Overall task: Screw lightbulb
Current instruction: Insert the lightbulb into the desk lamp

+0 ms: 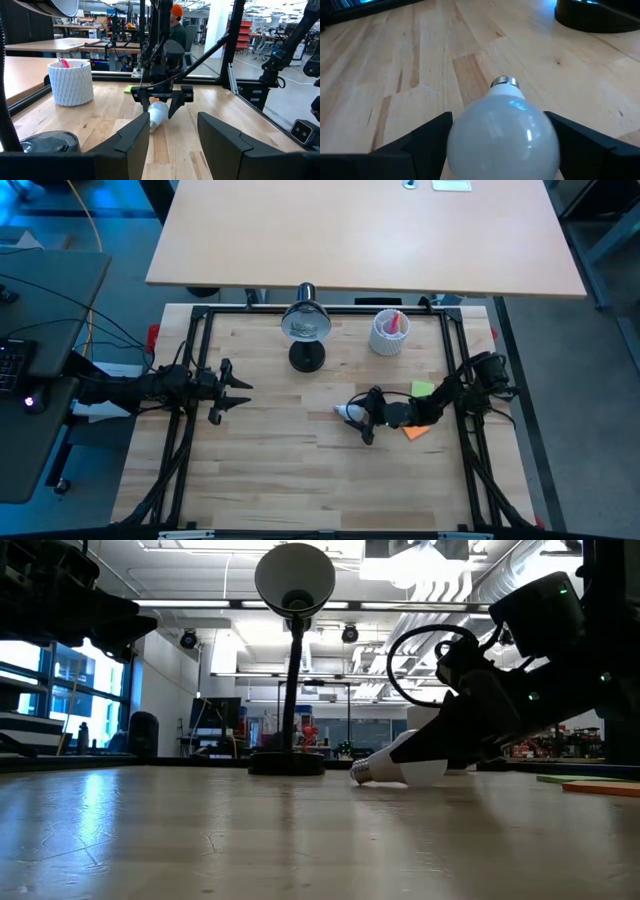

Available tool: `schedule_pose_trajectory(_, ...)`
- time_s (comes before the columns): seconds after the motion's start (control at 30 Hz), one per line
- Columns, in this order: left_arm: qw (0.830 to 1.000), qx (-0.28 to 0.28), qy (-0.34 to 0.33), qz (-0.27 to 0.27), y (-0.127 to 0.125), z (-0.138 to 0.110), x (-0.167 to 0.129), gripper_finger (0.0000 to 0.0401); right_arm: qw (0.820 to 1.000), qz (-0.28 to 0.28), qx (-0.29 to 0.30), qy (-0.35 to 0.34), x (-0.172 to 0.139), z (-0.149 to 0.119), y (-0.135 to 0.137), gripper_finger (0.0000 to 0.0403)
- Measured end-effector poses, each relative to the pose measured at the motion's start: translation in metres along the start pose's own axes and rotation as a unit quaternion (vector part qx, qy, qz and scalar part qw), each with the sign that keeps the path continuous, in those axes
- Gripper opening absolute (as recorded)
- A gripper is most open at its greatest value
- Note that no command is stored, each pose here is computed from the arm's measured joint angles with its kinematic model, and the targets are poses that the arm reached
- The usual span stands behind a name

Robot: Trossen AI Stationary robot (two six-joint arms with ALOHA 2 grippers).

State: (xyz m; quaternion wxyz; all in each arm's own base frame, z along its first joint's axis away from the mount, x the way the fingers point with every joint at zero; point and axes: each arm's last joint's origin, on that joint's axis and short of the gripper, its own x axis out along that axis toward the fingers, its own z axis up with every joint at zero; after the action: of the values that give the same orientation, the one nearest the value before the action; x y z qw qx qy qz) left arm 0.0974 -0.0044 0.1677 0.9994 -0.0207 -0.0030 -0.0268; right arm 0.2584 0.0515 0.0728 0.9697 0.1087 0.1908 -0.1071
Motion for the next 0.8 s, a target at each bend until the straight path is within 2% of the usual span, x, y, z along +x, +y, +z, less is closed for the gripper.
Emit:
schedule_pose_trajectory(0.3, 1.000, 0.000, 0.000, 0.000, 0.000, 0.000, 0.000, 0.0161, 1.000, -0.002, 0.010, 0.010, 0.000, -0.002, -0.001, 0.0261)
schedule_pose_trajectory(0.6, 1.000, 0.000, 0.000, 0.000, 0.000, 0.000, 0.000, 0.0161, 1.000, 0.009, 0.018, -0.012, -0.004, 0.011, 0.001, 0.0259)
schedule_pose_trajectory(0.8, 1.000, 0.000, 0.000, 0.000, 0.000, 0.000, 0.000, 0.0161, 1.000, -0.006, 0.004, 0.022, -0.004, 0.005, -0.003, 0.0258)
